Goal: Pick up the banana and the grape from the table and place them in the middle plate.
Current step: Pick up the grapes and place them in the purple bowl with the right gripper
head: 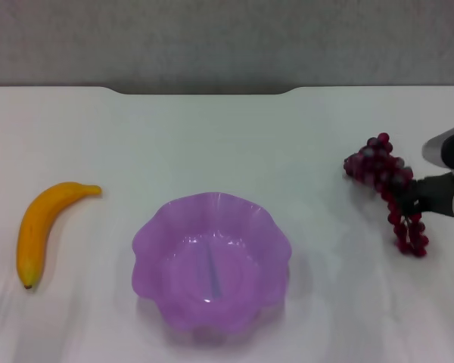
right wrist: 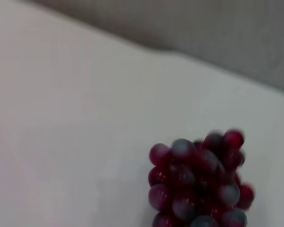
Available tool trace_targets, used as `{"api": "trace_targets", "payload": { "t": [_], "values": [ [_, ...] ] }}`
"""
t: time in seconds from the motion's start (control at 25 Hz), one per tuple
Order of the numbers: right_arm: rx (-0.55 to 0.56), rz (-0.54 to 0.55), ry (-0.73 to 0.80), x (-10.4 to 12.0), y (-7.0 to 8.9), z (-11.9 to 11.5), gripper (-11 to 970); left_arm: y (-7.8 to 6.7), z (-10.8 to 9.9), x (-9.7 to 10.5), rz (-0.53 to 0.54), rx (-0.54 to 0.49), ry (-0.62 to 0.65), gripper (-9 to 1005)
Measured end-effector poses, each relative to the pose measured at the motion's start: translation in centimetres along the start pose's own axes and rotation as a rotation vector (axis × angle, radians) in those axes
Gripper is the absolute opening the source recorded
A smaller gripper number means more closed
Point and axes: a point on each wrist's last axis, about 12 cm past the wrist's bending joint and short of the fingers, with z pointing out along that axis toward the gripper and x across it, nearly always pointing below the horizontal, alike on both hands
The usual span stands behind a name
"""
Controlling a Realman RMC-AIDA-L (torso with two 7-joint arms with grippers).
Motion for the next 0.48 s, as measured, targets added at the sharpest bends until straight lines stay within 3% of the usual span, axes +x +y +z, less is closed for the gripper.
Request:
{"api": "trace_targets", "payload": {
  "t": [0.48],
  "values": [
    [0.034, -0.034, -0.177, -3.1, 0.5, -1.8, 229, 0.2, 0.0, 0.1, 0.003, -0.005, 0.008, 916]
  ]
}}
